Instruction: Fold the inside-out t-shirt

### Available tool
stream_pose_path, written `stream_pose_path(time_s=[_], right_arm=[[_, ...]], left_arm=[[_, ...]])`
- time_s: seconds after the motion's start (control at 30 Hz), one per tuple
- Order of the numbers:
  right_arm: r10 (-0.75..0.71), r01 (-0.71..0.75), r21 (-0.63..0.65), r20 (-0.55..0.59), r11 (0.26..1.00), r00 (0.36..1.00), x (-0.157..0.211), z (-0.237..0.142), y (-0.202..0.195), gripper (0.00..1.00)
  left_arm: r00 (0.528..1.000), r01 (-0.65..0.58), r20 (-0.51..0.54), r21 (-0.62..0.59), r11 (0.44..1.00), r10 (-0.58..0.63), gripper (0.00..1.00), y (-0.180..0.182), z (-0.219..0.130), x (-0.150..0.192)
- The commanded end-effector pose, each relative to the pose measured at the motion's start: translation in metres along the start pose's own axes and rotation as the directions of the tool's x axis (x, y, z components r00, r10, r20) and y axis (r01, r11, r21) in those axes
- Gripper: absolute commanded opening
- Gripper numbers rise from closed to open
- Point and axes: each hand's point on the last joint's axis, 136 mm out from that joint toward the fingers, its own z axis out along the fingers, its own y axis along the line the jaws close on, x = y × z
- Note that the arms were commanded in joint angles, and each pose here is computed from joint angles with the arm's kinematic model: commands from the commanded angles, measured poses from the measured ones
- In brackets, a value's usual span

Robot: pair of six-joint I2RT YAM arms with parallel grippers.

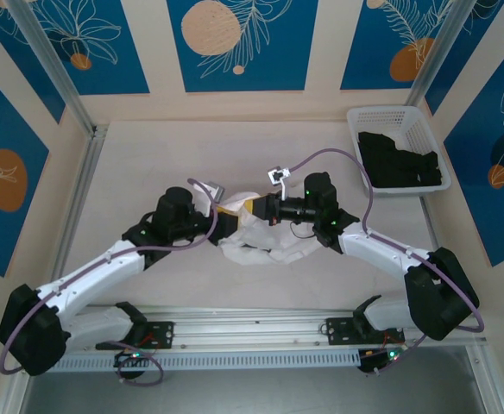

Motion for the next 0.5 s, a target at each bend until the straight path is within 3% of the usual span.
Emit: stream_pose_path(time_s=[0.0, 0.27, 0.47], right_arm=[[-0.018, 0.018, -0.006, 0.021, 1.0, 1.0, -0.01, -0.003, 0.006, 0.0], [-0.021, 0.02, 0.005, 0.028, 1.0, 0.999, -0.011, -0.005, 0.003, 0.0], [-0.013, 0.013, 0.01, 0.027, 1.0, 1.0, -0.011, -0.004, 0.0, 0.0]], left_arm=[[0.998, 0.026, 0.056, 0.052, 0.998, -0.029, 0.5, -0.007, 0.001, -0.026], [0.999, 0.031, 0.009, 0.164, 0.986, -0.032, 0.58, -0.021, 0.012, -0.02], [1.0, 0.012, 0.004, 0.256, 0.967, -0.014, 0.56, -0.035, 0.01, -0.016]])
